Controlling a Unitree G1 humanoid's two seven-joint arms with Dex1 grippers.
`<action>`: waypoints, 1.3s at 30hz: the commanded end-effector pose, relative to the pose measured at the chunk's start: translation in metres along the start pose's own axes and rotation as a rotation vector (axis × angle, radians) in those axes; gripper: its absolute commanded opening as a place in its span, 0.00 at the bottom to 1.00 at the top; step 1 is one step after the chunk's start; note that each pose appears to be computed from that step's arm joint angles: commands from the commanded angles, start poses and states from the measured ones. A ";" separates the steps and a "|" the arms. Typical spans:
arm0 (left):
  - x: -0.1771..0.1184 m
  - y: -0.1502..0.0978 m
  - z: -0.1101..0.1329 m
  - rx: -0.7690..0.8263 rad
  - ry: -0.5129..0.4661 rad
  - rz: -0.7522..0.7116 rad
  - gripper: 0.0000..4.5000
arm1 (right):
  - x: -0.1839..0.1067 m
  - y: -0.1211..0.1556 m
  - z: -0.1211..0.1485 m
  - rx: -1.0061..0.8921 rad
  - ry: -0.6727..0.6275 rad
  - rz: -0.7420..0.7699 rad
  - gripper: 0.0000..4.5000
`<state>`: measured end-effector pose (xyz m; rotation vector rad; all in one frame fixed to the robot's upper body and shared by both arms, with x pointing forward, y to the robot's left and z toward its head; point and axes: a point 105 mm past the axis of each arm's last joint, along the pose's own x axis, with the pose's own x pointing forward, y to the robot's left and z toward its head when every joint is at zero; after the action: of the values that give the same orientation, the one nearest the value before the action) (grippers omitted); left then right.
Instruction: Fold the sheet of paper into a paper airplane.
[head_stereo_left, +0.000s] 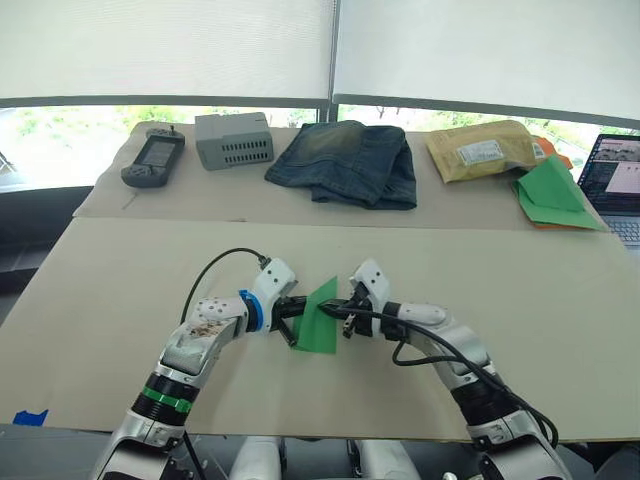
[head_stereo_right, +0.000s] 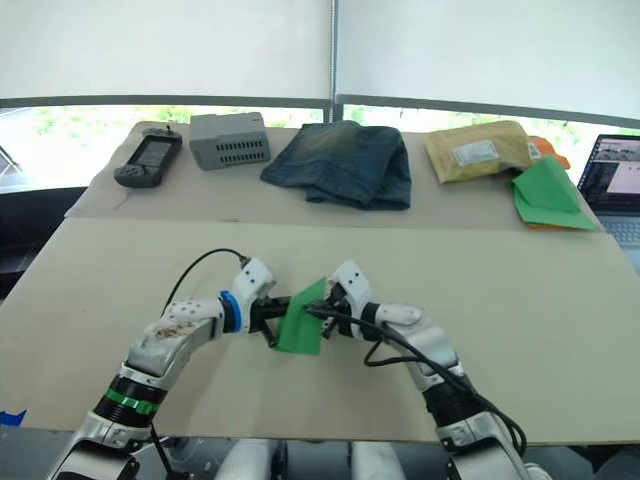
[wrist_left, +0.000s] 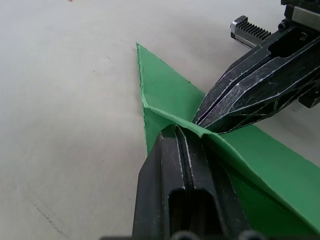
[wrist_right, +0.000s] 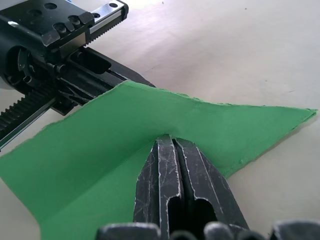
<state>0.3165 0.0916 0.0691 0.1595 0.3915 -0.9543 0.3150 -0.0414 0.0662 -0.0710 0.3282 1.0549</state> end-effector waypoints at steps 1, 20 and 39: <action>-0.018 0.023 0.003 -0.026 -0.006 0.078 0.00 | 0.001 -0.003 -0.014 0.004 0.063 -0.018 0.02; 0.006 0.005 0.030 0.074 -0.039 -0.072 0.00 | -0.009 -0.006 -0.024 0.015 0.108 -0.072 0.02; 0.015 -0.003 -0.004 0.119 0.053 -0.090 0.00 | -0.012 -0.033 0.003 -0.015 0.030 -0.134 0.02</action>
<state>0.3240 0.0785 0.0716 0.2687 0.3514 -1.0638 0.3333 -0.0641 0.0739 -0.1049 0.3376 0.9422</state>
